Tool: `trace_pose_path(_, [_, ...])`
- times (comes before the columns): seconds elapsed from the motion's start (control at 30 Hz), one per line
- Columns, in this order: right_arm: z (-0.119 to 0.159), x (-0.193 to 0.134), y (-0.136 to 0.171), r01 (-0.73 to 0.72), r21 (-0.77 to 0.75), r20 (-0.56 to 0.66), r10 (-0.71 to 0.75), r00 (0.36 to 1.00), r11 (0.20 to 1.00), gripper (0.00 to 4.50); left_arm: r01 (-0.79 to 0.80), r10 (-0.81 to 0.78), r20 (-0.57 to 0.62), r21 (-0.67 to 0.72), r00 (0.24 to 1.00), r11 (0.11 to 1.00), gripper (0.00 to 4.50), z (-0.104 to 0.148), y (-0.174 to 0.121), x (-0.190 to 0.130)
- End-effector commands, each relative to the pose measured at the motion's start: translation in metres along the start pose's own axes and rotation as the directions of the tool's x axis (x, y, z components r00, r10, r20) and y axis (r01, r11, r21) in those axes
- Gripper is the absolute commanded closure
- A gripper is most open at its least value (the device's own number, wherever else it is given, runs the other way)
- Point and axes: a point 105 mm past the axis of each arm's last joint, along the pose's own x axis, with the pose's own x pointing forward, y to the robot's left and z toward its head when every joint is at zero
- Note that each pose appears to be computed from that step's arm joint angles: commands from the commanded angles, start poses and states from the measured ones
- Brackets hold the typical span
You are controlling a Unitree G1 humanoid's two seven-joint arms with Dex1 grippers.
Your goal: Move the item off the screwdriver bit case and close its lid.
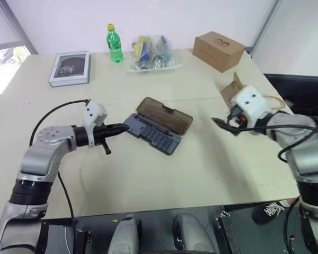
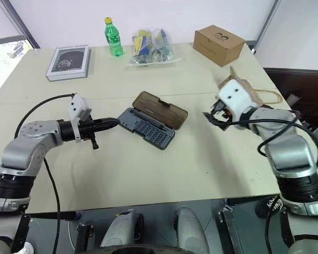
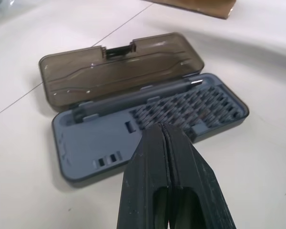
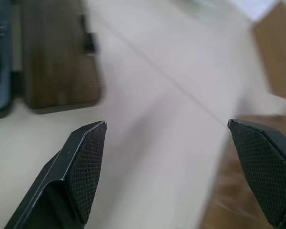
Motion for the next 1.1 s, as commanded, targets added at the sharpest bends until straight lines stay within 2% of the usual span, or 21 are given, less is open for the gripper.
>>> trace_pose_path(0.03, [0.016,0.012,-0.002,0.006,-0.049,0.047,-0.003,0.999,0.999,0.26,-0.006,0.004,0.027,0.058,1.0,0.998,4.5,0.012,0.002,0.0])
trace_pose_path(0.27, [0.021,0.055,0.003,-0.032,-0.036,0.066,0.034,0.997,0.999,0.26,-0.002,0.001,0.021,0.063,1.0,0.998,4.5,0.008,-0.004,0.003])
trace_pose_path(0.5, [0.012,0.092,0.019,-0.092,-0.037,0.049,0.094,0.994,0.995,0.26,-0.022,0.021,0.019,0.068,1.0,0.997,4.5,0.008,-0.004,-0.001])
trace_pose_path(0.7, [0.012,0.106,0.022,-0.106,-0.026,0.052,0.107,0.993,0.994,0.26,-0.036,0.035,0.017,0.07,0.999,0.997,4.5,0.008,-0.005,-0.004])
trace_pose_path(1.0, [-0.01,0.113,0.015,-0.09,-0.006,0.0,0.09,0.996,0.996,0.26,-0.052,0.051,0.016,0.069,0.999,0.996,4.5,0.006,-0.007,-0.005])
trace_pose_path(1.1, [-0.015,0.115,0.017,-0.105,0.051,-0.011,0.106,0.994,0.993,1.12,-0.058,0.057,0.017,0.068,0.998,0.996,4.5,0.006,-0.007,-0.005])
